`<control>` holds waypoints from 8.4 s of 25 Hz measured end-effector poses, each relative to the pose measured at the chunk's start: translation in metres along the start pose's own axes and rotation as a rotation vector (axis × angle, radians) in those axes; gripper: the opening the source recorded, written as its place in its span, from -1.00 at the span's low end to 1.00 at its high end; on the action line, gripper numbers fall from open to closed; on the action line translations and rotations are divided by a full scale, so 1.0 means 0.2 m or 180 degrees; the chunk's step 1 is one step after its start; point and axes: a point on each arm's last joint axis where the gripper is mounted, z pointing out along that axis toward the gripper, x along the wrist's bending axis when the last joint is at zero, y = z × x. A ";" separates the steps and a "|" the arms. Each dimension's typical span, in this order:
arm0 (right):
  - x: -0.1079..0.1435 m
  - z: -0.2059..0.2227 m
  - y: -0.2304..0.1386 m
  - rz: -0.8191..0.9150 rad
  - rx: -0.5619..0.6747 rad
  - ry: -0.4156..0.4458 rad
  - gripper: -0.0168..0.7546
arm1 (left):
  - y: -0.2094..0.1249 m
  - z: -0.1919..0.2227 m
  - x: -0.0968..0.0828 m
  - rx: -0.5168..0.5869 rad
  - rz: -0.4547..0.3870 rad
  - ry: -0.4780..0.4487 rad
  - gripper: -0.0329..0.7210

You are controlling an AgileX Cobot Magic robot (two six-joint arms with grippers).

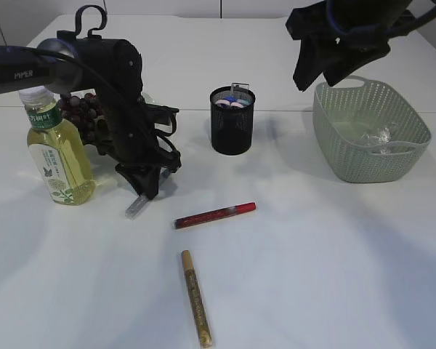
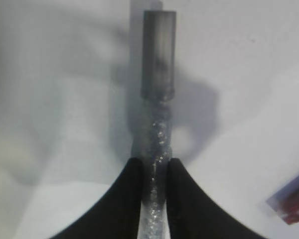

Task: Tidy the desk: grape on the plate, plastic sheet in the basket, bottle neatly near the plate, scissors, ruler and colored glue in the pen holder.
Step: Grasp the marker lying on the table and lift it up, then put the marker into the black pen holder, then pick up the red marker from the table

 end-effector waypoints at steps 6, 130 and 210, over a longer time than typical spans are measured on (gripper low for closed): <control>0.00 0.00 0.00 0.0001 0.0000 0.0002 0.04 | 0.00 -0.10 -0.04 -0.0126 0.0032 -0.0023 -0.62; -0.03 0.00 0.00 -0.0001 0.0024 -0.0244 0.04 | -0.12 -0.83 -0.43 -0.1313 0.0643 0.0162 -0.36; -0.52 -0.11 -0.21 0.1188 0.0116 -0.0868 0.04 | -0.05 0.01 -0.59 -0.0154 0.2267 -0.0102 -0.13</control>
